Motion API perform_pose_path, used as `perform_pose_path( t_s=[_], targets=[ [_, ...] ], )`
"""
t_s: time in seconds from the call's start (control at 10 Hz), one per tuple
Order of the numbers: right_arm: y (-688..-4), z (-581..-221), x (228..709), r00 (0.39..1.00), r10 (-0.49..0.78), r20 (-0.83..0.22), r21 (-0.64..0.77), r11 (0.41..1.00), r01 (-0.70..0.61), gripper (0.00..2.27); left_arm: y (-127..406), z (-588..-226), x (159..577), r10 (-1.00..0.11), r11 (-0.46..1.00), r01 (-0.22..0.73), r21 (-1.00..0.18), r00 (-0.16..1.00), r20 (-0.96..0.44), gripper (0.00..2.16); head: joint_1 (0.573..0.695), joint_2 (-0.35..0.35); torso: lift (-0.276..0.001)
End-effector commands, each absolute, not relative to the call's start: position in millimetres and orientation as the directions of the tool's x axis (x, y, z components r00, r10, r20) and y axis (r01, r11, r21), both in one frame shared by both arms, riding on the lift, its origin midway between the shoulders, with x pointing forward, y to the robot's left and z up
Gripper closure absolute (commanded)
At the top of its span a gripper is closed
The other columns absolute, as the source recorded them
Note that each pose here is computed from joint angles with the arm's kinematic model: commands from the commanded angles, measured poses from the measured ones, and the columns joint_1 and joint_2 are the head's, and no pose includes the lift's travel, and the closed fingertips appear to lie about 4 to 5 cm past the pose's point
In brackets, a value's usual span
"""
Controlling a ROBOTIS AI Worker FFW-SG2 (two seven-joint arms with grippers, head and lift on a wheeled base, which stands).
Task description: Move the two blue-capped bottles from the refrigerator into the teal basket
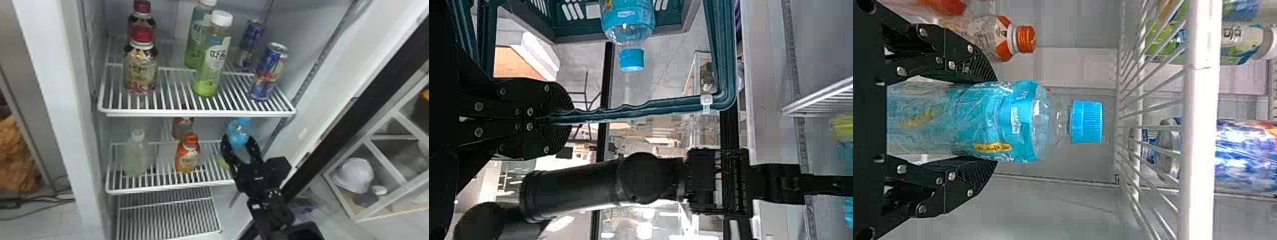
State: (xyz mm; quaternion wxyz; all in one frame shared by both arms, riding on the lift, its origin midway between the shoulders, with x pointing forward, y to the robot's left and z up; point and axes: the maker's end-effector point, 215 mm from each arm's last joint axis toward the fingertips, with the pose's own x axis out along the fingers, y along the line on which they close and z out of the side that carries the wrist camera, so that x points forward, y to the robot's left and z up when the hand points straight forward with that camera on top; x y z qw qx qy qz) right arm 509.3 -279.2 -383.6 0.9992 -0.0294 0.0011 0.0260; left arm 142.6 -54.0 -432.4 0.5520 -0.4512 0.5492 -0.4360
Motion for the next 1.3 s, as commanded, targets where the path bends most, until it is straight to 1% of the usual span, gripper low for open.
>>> perform_pose_path(
  t_s=[0.0, 0.1, 0.2, 0.5, 0.8, 1.0, 1.2],
  targets=[
    [-284.3, -383.2, 485.8, 0.999, 0.046, -0.024, -0.056, 0.997, -0.047, 0.63, -54.0, -432.6, 142.0, -0.977, 0.213, -0.016, -0.977, 0.016, -0.213, 1.18, 0.695, -0.35, -0.136],
    [-284.1, -380.0, 470.8, 0.998, 0.047, -0.032, -0.039, 0.998, -0.048, 0.63, -54.0, -432.6, 142.0, -0.977, 0.213, -0.016, -0.977, 0.016, -0.213, 1.18, 0.695, -0.35, -0.136],
    [-281.4, -369.6, 455.3, 0.998, 0.056, -0.027, -0.029, 0.998, -0.057, 0.63, -54.0, -432.9, 140.9, -0.977, 0.213, -0.018, -0.977, 0.016, -0.213, 1.18, 0.695, -0.35, -0.136],
    [-271.5, -357.5, 405.0, 0.992, 0.097, -0.08, -0.002, 0.995, -0.097, 0.63, -53.9, -433.4, 139.8, -0.977, 0.213, -0.02, -0.977, 0.015, -0.213, 1.18, 0.695, -0.35, -0.136],
    [-267.5, -343.3, 376.7, 0.986, 0.121, -0.116, 0.021, 0.993, -0.119, 0.63, -54.0, -433.4, 139.1, -0.977, 0.213, -0.021, -0.977, 0.013, -0.213, 1.18, 0.695, -0.35, -0.136],
    [-253.4, -345.5, 357.2, 0.968, 0.173, -0.181, 0.06, 0.984, -0.165, 0.63, -53.5, -433.2, 139.6, -0.977, 0.212, -0.021, -0.977, 0.014, -0.212, 1.18, 0.695, -0.35, -0.136],
    [-232.4, -346.9, 336.3, 0.937, 0.245, -0.247, 0.102, 0.969, -0.227, 0.63, -52.0, -434.1, 139.9, -0.977, 0.214, -0.024, -0.977, 0.018, -0.214, 1.18, 0.695, -0.35, -0.136]
  ],
)
